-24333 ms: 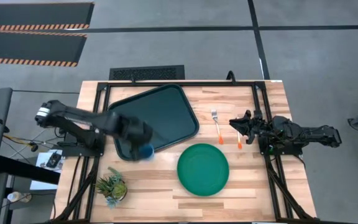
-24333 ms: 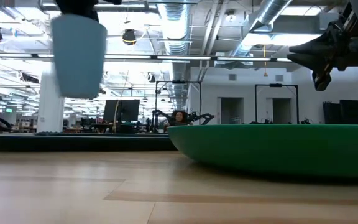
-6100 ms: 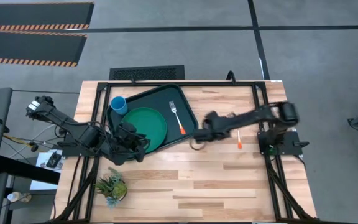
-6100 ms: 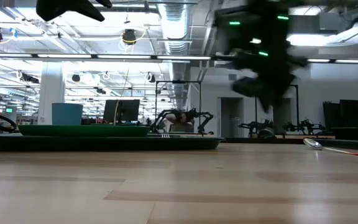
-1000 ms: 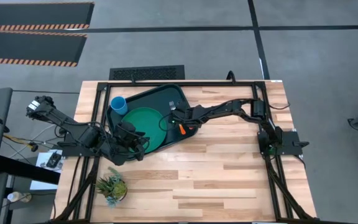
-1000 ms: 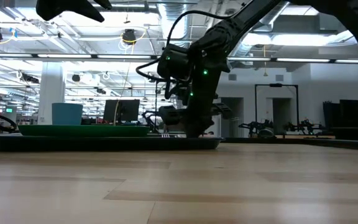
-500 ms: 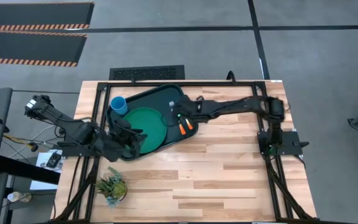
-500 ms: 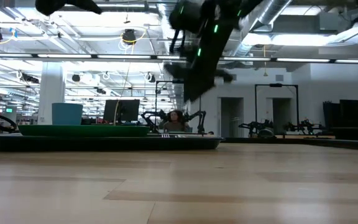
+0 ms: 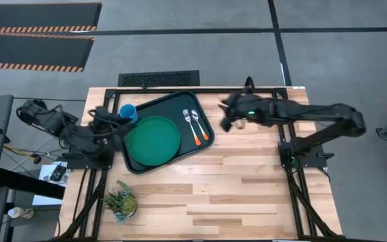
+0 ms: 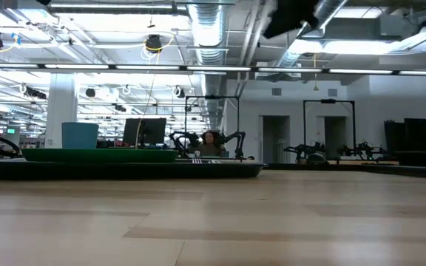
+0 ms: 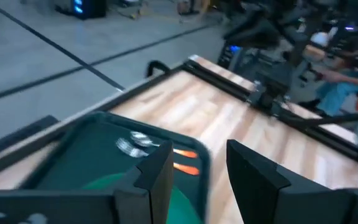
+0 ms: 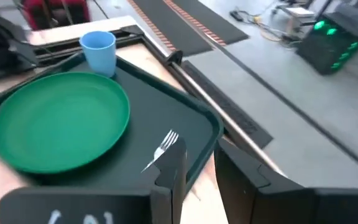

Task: Pick and place plate/cup/fork/spoon on tray
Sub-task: Return to Home Position

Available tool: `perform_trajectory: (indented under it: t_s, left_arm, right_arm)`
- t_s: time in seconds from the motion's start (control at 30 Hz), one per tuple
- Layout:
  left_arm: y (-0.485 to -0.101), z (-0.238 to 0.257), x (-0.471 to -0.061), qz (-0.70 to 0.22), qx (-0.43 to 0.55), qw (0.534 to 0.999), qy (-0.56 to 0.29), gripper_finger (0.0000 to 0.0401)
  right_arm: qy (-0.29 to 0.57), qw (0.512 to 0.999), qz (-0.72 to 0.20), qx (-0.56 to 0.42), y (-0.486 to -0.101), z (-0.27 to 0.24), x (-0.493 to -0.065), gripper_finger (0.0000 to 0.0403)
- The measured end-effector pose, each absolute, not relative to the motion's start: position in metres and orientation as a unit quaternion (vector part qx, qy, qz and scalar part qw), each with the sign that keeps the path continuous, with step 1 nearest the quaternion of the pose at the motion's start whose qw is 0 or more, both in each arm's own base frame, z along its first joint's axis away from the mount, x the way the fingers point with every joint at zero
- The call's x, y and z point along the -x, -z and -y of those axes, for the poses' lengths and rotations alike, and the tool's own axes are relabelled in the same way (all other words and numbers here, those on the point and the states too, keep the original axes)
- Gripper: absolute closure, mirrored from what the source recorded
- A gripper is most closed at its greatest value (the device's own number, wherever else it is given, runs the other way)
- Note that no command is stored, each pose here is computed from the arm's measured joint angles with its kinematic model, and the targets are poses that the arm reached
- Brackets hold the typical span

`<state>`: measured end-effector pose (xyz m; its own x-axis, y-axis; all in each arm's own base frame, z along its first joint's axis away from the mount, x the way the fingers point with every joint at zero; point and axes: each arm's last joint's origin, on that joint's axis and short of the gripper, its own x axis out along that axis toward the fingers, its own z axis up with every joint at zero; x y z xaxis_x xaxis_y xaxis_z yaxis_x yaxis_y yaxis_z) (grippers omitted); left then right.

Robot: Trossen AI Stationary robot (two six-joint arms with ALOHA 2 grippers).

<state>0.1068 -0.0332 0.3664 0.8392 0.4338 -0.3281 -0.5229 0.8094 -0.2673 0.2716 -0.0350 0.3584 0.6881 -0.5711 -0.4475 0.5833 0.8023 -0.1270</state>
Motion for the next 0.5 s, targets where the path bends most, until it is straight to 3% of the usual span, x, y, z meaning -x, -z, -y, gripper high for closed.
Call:
perform_trajectory:
  t_s: [0.1,0.27,0.37,0.5]
  left_arm:
    - [-0.362,0.027,-0.097,-0.114,0.174,0.940,-0.269,0.0268]
    - [-0.329,0.031,-0.096,-0.115,0.170,0.951,-0.230,0.0268]
    - [-0.303,0.039,-0.103,-0.115,0.174,0.963,-0.169,0.0268]
    - [-0.291,0.046,-0.107,-0.070,0.180,0.980,-0.052,0.0268]
  right_arm:
    - [0.275,0.940,-0.200,-0.039,-0.340,0.034,-0.237,0.0294]
    - [0.200,0.970,-0.093,-0.105,-0.273,0.020,-0.202,0.0294]
    - [0.182,0.973,-0.039,-0.133,-0.244,0.012,-0.187,0.0294]
    - [0.152,0.977,0.029,-0.149,-0.245,0.005,-0.169,0.0294]
